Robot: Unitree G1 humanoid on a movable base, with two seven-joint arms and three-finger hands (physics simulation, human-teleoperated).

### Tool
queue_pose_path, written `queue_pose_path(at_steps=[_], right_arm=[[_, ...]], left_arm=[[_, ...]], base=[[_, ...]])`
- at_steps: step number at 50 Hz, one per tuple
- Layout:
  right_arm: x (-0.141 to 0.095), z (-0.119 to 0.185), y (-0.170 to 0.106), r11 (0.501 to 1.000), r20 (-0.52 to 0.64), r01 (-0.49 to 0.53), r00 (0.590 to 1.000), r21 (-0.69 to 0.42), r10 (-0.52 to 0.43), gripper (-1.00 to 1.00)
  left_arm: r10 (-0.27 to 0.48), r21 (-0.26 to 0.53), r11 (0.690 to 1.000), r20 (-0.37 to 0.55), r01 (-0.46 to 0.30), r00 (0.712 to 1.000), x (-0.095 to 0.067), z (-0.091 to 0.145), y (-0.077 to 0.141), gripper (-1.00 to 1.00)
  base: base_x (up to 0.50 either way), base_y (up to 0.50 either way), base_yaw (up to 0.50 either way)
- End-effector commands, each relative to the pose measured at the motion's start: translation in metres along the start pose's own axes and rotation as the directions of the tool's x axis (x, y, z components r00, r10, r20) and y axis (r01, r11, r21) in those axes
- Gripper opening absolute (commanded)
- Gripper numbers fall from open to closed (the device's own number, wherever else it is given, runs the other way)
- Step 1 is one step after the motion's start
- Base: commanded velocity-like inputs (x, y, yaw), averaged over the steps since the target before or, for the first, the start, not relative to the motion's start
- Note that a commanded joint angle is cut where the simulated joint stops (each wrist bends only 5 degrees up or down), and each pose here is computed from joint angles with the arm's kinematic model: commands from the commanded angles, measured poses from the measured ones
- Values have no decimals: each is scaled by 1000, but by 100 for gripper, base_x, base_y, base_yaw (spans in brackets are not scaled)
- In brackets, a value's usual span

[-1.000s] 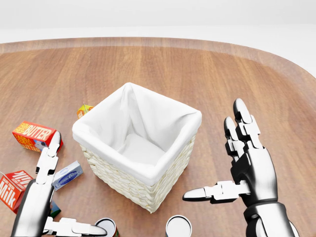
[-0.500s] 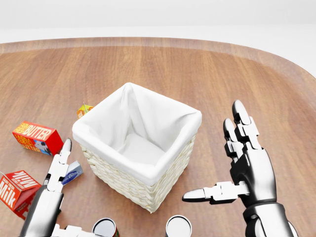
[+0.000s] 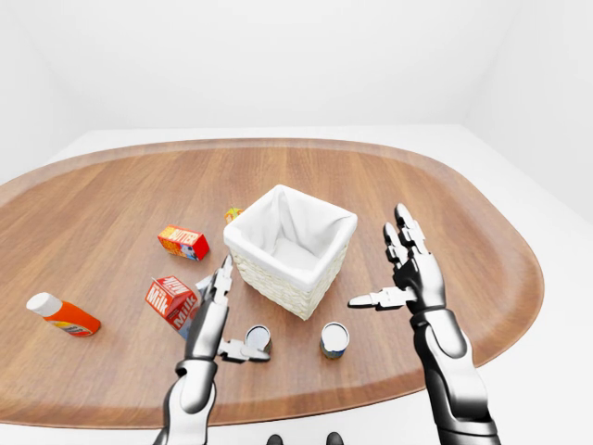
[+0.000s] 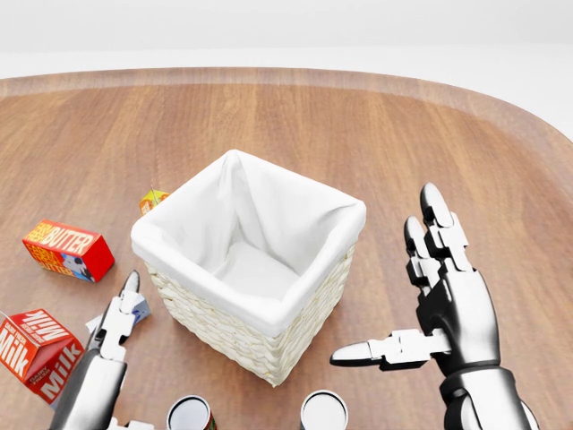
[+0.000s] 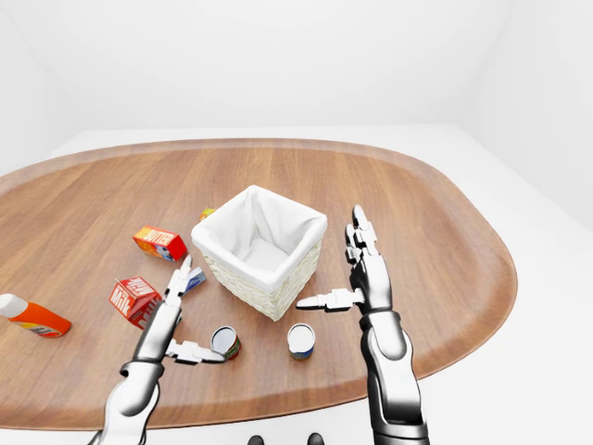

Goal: Pick up the tomato sauce, and put it in the basket.

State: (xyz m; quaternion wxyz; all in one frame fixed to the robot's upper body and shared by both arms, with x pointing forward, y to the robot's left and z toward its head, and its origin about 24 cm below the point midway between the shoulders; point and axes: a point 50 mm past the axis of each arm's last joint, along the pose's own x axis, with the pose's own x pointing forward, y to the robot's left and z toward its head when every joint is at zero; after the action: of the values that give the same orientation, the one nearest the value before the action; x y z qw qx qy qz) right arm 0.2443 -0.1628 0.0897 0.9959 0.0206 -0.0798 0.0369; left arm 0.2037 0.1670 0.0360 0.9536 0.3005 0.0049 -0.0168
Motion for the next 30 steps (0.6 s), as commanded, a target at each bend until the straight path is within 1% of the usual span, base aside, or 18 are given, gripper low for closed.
queue_pose_path(at_steps=[1,8,15,18,20,23,30], right_arm=[[0,-2,0,1000,-7,0,1000,0,0,100],[0,-1,0,1000,-6,-1,1000,-1,1,100],[0,-2,0,1000,-7,0,1000,-1,0,100],[0,-2,0,1000,-8,0,1000,-1,0,100],[0,-2,0,1000,-8,0,1000,-1,0,100],[0,-2,0,1000,-8,-1,1000,-2,1,100],[-1,-1,1,1000,-3,-2,1000,-3,2,100]], left_arm=[[-7,24,1000,-36,8,999,0,-9,-6,99],[-13,34,999,-62,15,998,0,-15,-11,99],[-10,36,999,-64,12,998,2,-16,-10,99],[-5,46,999,-93,9,996,2,-24,-13,99],[-5,48,999,-93,9,996,2,-23,-13,99],[-6,49,999,-64,9,998,2,-16,-11,99],[-3,54,999,-69,6,998,7,-18,-12,99]], base=[[0,0,0],[0,0,0],[0,0,0],[0,0,0],[0,0,0],[0,0,0],[0,0,0]])
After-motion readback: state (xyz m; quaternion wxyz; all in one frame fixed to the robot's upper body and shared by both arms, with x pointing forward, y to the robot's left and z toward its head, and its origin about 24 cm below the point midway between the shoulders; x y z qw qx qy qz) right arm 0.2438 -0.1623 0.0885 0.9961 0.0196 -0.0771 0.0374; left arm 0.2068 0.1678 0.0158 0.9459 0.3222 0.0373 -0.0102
